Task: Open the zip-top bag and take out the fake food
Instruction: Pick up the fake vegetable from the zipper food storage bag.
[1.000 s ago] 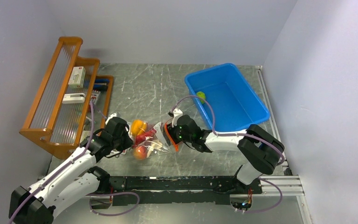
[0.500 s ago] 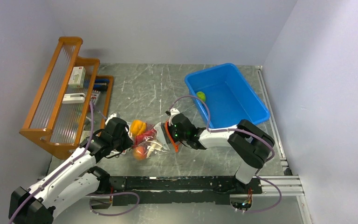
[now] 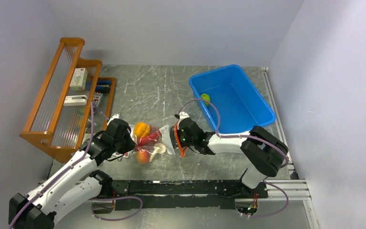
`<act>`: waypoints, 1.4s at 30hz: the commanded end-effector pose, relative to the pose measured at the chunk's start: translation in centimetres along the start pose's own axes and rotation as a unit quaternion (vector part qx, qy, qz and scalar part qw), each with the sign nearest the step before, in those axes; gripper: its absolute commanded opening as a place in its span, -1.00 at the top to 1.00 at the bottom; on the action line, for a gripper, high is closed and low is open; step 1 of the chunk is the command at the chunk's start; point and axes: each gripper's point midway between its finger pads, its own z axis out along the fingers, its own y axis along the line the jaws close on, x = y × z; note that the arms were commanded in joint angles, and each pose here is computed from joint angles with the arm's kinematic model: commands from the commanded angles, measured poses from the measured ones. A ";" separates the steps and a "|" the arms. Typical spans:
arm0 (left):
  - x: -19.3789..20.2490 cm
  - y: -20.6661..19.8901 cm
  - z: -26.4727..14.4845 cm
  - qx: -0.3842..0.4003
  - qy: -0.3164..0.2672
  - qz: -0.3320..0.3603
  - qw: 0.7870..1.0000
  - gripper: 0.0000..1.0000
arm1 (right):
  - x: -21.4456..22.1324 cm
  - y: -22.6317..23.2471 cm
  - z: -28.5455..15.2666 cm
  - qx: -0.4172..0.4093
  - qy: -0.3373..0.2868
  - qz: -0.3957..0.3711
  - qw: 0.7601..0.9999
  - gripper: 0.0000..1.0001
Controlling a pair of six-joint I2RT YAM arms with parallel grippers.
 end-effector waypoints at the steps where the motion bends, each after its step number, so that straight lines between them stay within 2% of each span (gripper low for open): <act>1: -2.0 -1.6 -1.4 0.012 -0.014 0.045 0.999 0.86 | -0.5 -0.1 -1.2 0.004 -0.017 0.004 1.000 0.28; 6: -2.3 -3.4 -1.0 0.045 -0.003 0.084 0.995 0.86 | -0.3 -0.3 -1.4 0.010 -0.010 -0.001 1.000 0.28; 11: -1.7 -3.4 0.5 0.029 0.039 0.152 0.987 0.86 | -0.4 -0.6 -1.6 0.020 -0.010 -0.002 1.000 0.25; 14: -1.4 -3.7 1.5 0.027 0.057 0.171 0.983 0.86 | -0.4 -1.2 -1.5 0.038 -0.008 -0.003 0.999 0.12; 18: -1.8 -4.5 1.7 0.048 0.038 0.173 0.983 0.86 | -1.2 -3.0 -2.0 0.100 -0.007 -0.008 0.995 -0.04; 22: -2.9 -5.5 0.8 0.073 0.012 0.197 0.978 0.86 | -2.7 -1.0 -2.2 0.050 -0.022 -0.029 0.998 -0.13; 27: -4.0 -5.6 0.2 0.073 -0.011 0.219 0.973 0.86 | -3.3 0.0 -1.2 0.034 -0.007 -0.052 0.998 -0.23; 31: -3.9 -5.4 0.4 0.075 -0.019 0.208 0.975 0.86 | -3.8 1.0 -0.1 0.013 -0.013 -0.046 0.999 -0.24; 36: -4.3 -4.3 0.6 0.040 -0.022 0.219 0.975 0.86 | -4.5 1.8 1.1 -0.004 -0.024 -0.042 0.999 -0.25; 41: -4.7 -3.7 0.6 0.021 -0.027 0.224 0.974 0.86 | -3.3 1.3 2.6 0.000 0.005 -0.056 0.998 -0.24; 42: -4.8 -3.5 0.6 0.016 -0.027 0.225 0.974 0.75 | -2.8 0.8 2.9 0.015 0.018 -0.055 0.998 -0.20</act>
